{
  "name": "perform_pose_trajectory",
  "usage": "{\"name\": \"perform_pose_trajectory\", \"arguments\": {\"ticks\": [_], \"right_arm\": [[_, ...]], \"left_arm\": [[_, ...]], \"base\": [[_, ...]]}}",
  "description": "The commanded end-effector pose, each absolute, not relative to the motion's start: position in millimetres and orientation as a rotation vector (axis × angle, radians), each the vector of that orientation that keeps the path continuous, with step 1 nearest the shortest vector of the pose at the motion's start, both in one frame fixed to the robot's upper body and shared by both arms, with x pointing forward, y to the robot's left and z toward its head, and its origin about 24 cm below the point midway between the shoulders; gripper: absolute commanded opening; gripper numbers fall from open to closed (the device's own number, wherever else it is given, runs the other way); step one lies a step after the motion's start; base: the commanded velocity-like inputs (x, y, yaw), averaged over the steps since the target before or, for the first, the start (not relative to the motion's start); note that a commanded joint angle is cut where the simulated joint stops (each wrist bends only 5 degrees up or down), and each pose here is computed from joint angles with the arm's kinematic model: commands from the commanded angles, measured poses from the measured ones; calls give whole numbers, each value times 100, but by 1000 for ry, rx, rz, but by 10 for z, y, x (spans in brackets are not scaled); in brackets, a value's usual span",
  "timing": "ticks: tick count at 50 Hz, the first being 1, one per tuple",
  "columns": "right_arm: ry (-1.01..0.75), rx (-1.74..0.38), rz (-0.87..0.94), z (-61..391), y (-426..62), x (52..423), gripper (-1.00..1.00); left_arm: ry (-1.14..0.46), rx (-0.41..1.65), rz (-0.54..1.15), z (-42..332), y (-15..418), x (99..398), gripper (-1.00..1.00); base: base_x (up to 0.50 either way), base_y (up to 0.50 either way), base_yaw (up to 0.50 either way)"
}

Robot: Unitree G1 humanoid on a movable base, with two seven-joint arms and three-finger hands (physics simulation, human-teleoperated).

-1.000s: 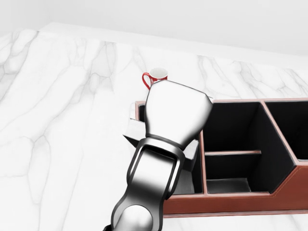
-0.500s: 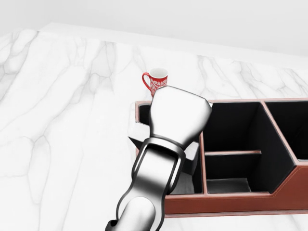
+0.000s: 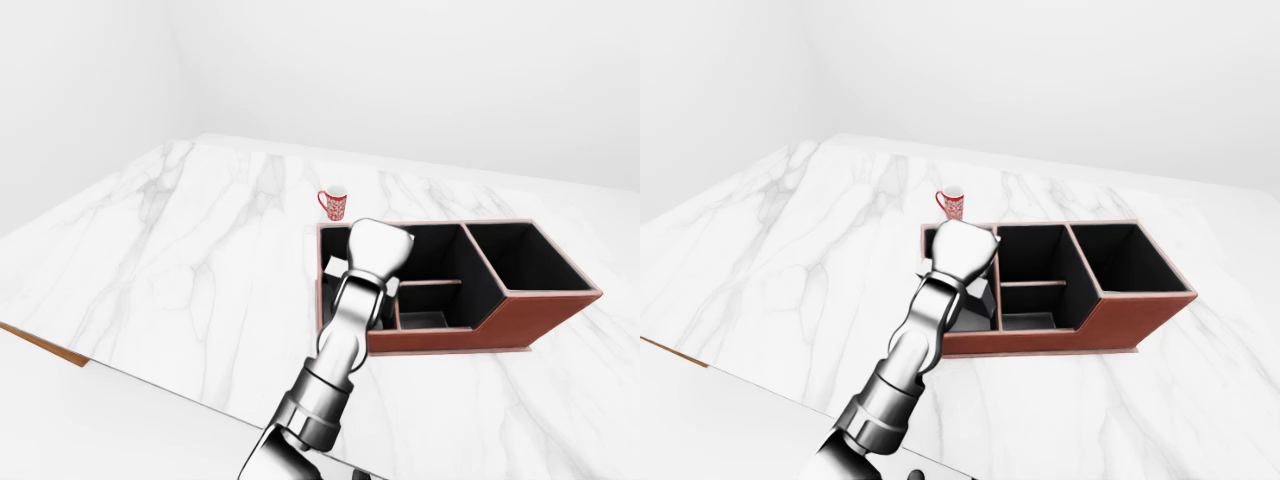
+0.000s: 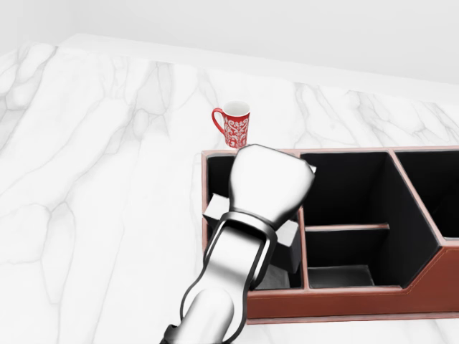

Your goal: Pick up the book and place it in the left compartment of the caddy.

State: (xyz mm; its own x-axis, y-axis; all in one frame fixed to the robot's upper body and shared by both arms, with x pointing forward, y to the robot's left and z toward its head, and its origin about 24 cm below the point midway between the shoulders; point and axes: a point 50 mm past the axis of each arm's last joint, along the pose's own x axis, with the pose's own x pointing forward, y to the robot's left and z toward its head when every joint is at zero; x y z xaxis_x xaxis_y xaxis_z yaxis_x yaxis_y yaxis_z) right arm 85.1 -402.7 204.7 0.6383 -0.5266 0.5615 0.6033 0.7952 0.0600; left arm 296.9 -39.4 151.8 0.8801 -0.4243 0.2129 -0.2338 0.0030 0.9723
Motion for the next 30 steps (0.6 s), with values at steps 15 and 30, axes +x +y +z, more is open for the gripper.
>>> {"name": "perform_pose_trajectory", "arguments": {"ticks": [15,30], "right_arm": [[-585,-141,-647,2030,-4026,862,100],[-592,-146,-645,2048,-4020,852,100]], "left_arm": [[-540,1598,-200,1328,-442,3075,-100],[-549,1669,-182,1303,-424,3081,-100]], "base": [[0,0,0],[0,0,0]]}}
